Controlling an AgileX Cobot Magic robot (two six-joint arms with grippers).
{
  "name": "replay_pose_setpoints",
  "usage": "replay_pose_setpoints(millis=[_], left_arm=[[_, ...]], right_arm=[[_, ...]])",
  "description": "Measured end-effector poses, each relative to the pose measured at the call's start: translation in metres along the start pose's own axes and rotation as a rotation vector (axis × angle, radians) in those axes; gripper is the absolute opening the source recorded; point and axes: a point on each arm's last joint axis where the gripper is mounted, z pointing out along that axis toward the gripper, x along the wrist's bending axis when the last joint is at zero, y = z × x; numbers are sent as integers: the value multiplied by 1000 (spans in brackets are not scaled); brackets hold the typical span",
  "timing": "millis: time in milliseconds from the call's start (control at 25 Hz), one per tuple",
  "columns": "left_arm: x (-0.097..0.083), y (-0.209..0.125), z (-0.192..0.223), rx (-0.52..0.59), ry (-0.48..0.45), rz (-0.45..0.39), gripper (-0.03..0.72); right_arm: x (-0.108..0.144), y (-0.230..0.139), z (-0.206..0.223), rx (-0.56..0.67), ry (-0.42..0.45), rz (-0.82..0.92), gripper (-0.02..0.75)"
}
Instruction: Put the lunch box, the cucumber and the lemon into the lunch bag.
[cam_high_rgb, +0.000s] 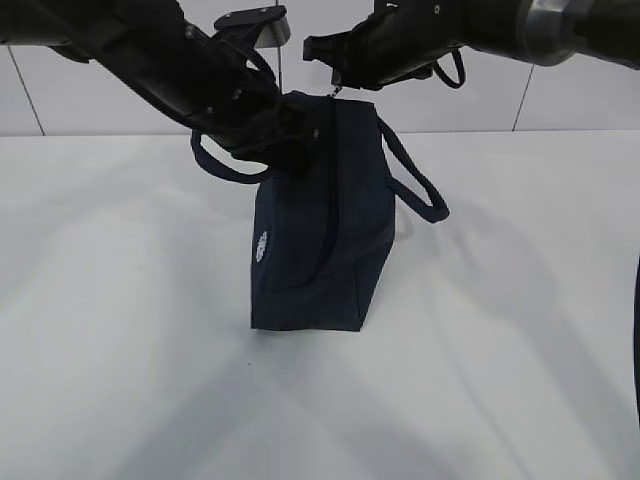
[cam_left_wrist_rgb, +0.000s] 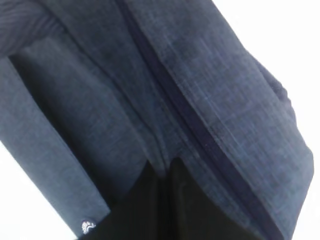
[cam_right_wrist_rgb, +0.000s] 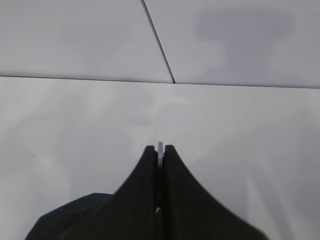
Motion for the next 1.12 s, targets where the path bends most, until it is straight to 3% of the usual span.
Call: replay_pose_setpoints(millis=[320, 1120], left_arm=[[-6, -5, -13, 75, -31, 120, -4], [-10, -10, -30, 162, -23, 202, -5]], right_arm=[[0, -2, 0, 21, -3, 1, 6], [-9, -24, 17, 134, -27, 17, 6]])
